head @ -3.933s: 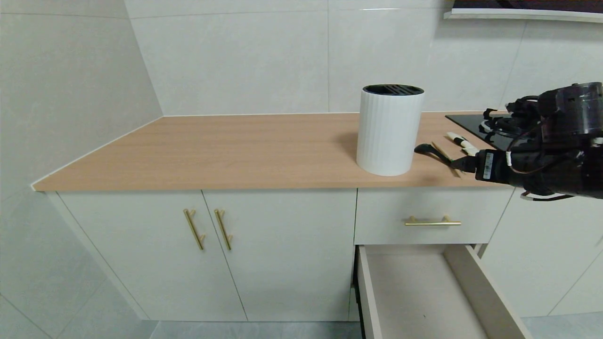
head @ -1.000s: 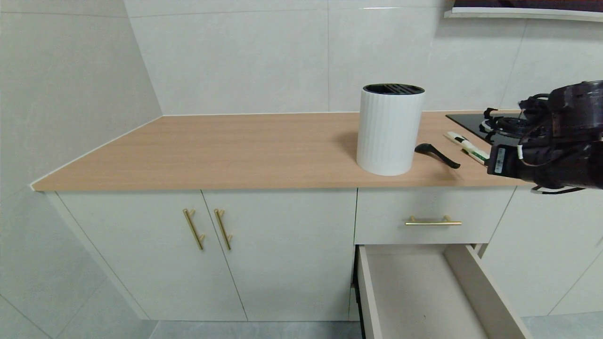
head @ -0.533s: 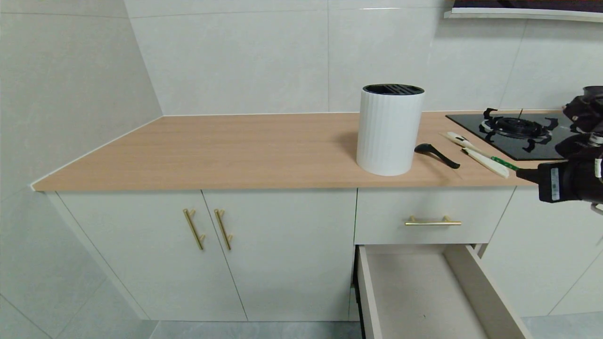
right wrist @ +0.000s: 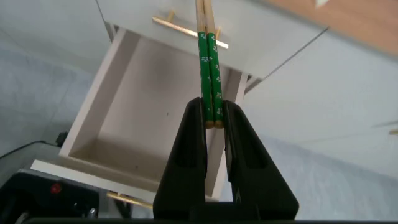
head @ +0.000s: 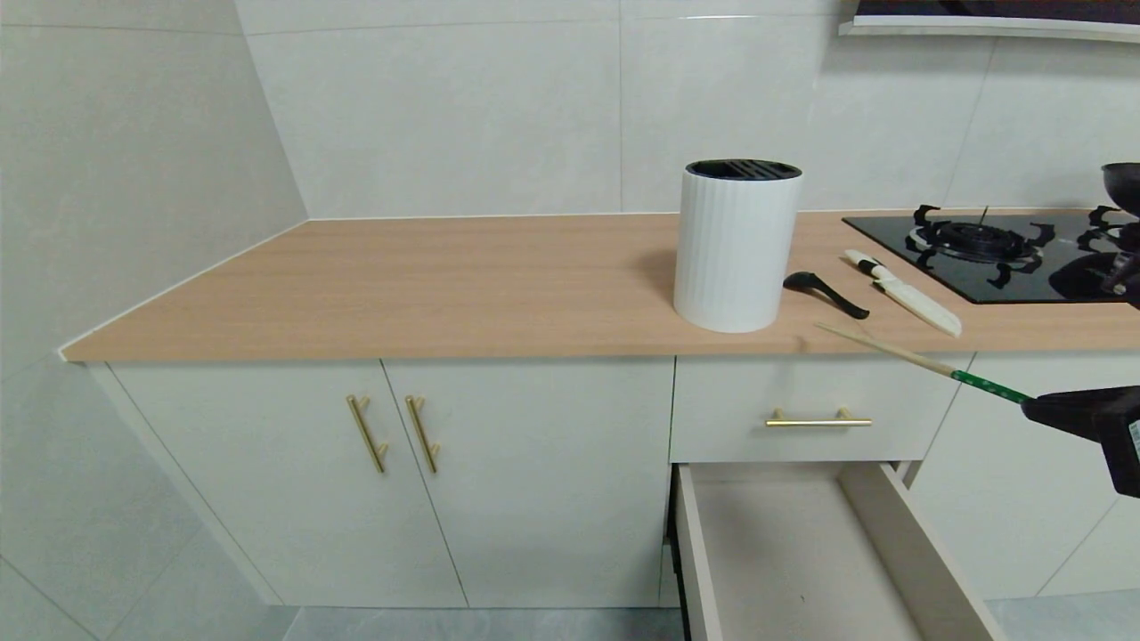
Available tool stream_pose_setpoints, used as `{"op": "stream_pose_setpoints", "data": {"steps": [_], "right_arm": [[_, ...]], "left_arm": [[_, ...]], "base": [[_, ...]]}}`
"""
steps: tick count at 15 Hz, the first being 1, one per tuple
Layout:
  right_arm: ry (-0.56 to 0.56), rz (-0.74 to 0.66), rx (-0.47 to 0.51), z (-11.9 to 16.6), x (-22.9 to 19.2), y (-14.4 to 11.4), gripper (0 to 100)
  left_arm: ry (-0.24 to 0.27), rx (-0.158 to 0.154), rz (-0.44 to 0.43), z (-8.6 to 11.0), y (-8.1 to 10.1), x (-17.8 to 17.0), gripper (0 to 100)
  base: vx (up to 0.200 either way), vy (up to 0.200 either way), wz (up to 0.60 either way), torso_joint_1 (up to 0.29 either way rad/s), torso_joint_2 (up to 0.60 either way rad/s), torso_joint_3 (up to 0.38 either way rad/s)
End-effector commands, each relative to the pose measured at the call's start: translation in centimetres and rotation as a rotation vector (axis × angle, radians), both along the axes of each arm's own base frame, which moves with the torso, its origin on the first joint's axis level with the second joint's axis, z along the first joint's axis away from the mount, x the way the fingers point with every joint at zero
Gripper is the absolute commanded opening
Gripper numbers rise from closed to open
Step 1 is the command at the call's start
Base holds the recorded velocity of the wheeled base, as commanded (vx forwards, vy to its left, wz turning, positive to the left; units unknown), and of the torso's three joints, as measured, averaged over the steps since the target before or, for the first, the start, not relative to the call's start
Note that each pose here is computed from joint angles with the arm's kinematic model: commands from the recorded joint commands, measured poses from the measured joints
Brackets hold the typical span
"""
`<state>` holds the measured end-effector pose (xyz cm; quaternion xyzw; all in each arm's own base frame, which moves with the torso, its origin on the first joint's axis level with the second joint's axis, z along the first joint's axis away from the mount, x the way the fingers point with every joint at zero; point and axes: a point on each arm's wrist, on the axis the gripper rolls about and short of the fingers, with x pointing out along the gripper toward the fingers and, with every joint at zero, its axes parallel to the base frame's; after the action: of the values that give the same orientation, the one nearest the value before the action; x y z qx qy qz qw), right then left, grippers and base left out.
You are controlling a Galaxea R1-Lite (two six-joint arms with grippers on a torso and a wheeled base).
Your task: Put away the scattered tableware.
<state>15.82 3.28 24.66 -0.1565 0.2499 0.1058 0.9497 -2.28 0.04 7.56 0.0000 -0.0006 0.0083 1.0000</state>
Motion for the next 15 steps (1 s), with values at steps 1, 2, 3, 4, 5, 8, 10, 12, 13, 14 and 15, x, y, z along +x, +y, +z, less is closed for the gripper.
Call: {"op": "stream_pose_setpoints", "data": {"steps": [1, 2, 3, 4, 5, 8, 10, 12, 13, 14, 15], "right_arm": [[-0.019, 0.067, -0.014, -0.1, -1.4, 0.6, 0], [-0.013, 0.102, -0.021, -0.4, -1.7, 1.0, 0], [-0.002, 0.134, -0.026, -0.7, -1.9, 1.4, 0], [0.008, 0.161, -0.031, -1.1, -2.1, 1.8, 0], [0.013, 0.187, -0.039, -1.3, -2.3, 2.1, 0], [0.029, 0.227, -0.062, -1.8, -2.5, 2.5, 0], [0.032, 0.232, -0.068, -1.9, -2.4, 2.6, 0], [0.036, 0.237, -0.077, -2.1, -2.4, 2.6, 0], [0.036, 0.237, -0.077, -2.1, -2.4, 2.6, 0], [0.039, 0.237, -0.078, -2.2, -2.4, 2.6, 0], [0.04, 0.236, -0.08, -2.2, -2.3, 2.6, 0]], "left_arm": [[0.0, 0.0, -0.001, 0.0, 0.0, 0.0, 100], [0.0, 0.0, -0.001, 0.0, 0.0, 0.0, 100], [0.0, -0.002, 0.0, 0.0, 0.0, 0.0, 100], [0.0, 0.0, 0.0, 0.0, 0.0, 0.0, 100], [0.0, 0.0, 0.0, 0.0, 0.0, 0.0, 100], [0.0, 0.0, 0.0, 0.0, 0.0, 0.0, 100], [0.0, 0.0, 0.0, 0.0, 0.0, 0.0, 100], [0.0, 0.0, 0.0, 0.0, 0.0, 0.0, 100], [0.0, 0.0, 0.0, 0.0, 0.0, 0.0, 100], [0.0, 0.0, 0.0, 0.0, 0.0, 0.0, 100], [0.0, 0.0, 0.0, 0.0, 0.0, 0.0, 100]], "base": [[0.0, 0.0, 0.0, 0.0, 0.0, 0.0], [0.0, 0.0, 0.0, 0.0, 0.0, 0.0], [0.0, 0.0, 0.0, 0.0, 0.0, 0.0], [0.0, 0.0, 0.0, 0.0, 0.0, 0.0], [0.0, 0.0, 0.0, 0.0, 0.0, 0.0], [0.0, 0.0, 0.0, 0.0, 0.0, 0.0], [0.0, 0.0, 0.0, 0.0, 0.0, 0.0], [0.0, 0.0, 0.0, -0.093, 0.21, 0.132], [0.0, 0.0, 0.0, -0.149, 0.38, 0.232], [0.0, 0.0, 0.0, -0.168, 0.42, 0.256], [0.0, 0.0, 0.0, -0.163, 0.44, 0.271]]}}
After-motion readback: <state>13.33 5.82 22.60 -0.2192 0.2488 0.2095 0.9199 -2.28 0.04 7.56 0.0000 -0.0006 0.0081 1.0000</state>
